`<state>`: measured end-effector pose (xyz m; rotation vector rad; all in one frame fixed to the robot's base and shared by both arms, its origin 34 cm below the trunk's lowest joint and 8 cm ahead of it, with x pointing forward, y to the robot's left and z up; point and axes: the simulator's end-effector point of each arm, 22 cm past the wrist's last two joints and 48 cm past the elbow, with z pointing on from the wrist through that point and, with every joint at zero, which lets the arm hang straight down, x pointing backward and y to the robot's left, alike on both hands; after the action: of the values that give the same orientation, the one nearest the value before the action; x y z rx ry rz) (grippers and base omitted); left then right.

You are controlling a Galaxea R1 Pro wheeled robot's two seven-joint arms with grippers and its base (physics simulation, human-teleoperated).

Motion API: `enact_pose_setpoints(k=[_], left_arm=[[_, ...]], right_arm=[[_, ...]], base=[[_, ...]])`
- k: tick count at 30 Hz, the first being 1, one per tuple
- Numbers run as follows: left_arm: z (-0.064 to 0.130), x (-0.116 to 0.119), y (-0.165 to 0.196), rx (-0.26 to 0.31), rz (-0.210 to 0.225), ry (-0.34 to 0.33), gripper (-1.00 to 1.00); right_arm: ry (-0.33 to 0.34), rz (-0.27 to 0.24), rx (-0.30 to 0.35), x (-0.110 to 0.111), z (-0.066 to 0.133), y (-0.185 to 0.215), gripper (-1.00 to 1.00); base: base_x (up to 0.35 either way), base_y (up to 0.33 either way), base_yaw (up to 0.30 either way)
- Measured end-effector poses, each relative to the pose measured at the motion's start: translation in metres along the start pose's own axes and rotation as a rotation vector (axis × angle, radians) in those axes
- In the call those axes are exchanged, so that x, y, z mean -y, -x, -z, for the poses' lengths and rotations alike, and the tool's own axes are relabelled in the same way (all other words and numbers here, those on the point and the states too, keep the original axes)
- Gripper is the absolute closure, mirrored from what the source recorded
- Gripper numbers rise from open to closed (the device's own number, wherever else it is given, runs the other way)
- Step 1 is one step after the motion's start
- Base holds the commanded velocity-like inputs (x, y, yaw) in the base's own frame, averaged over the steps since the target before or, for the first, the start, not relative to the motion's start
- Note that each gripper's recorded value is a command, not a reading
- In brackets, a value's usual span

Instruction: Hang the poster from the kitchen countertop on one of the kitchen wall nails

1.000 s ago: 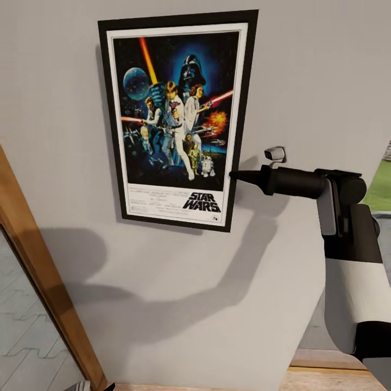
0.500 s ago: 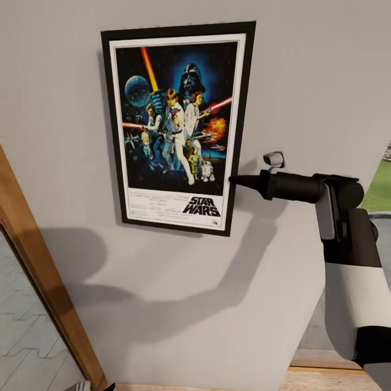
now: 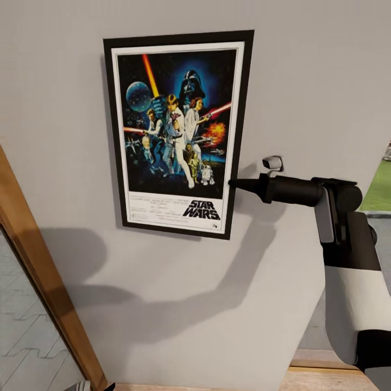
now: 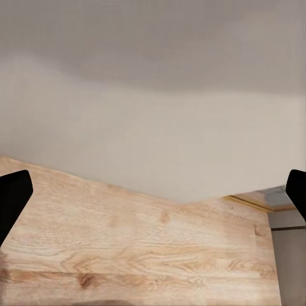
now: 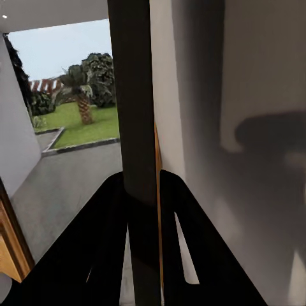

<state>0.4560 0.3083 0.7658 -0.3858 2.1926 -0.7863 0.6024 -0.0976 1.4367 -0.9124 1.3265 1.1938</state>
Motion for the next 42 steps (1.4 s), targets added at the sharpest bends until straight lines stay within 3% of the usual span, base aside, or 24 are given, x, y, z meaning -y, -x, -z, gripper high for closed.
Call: enact_pose_setpoints(k=[42], left_arm=[[0.0009, -0.0002, -0.0018, -0.001, 0.003, 0.000, -1.00]], right_arm=[[0.001, -0.003, 0.002, -0.0004, -0.0013, -0.0021, 1.00]], base=[[0.000, 0.000, 0.000]])
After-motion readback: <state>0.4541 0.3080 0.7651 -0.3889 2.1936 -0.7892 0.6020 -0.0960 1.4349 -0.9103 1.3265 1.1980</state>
